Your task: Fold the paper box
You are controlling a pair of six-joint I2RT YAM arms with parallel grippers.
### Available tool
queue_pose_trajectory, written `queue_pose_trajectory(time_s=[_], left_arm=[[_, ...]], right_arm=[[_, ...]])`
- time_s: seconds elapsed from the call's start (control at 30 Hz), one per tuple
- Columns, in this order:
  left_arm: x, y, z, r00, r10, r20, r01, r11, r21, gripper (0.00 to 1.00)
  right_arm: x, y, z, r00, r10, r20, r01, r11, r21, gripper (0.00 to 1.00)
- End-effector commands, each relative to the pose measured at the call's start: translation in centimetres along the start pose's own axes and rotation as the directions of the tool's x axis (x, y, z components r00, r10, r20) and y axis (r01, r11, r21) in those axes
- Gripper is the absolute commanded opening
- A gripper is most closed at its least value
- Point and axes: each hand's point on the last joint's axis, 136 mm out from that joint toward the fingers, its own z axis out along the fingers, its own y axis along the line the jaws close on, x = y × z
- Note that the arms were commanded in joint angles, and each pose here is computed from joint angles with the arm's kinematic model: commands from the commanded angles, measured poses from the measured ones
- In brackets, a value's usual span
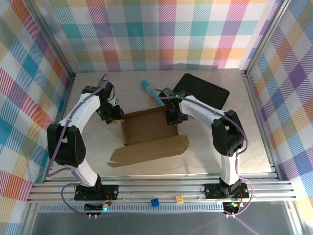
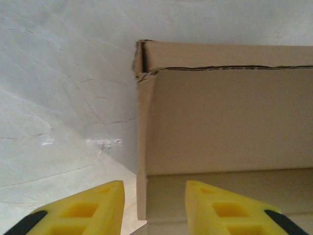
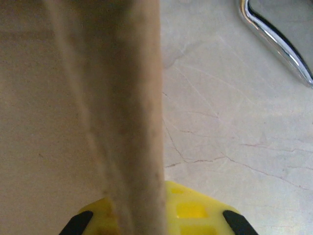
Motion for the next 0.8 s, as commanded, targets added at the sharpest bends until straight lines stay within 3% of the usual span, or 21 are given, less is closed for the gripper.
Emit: queue_pose_trajectory(time_s=[0.0,0.17,0.57,0.77], left_arm=[[-0.6,-0.2,1.0,0.999,0.033,0.012,-0.033,0.999,0.029,0.35],[-1.6,1.6,1.9,0.998,0.06,0.026,-0.058,0.997,-0.058,0.3],[-1.2,2.9,3.1,0.998,0.065,0.003,-0.065,0.998,-0.022,0.29],[-1.1,2.1,4.3,0.998,0.063,0.004,-0.063,0.996,0.065,0.29]], right_arm=[[-1.2,0.7,-0.1,0.999,-0.031,0.025,0.032,0.999,-0.032,0.0],[-1.3,0.9,0.3,1.0,-0.029,0.008,0.03,0.998,-0.048,0.0],[-0.9,1.3,1.2,0.999,-0.025,-0.034,0.021,0.996,-0.09,0.0],[-0.8,1.7,1.4,0.999,-0.031,-0.045,0.025,0.993,-0.113,0.0]])
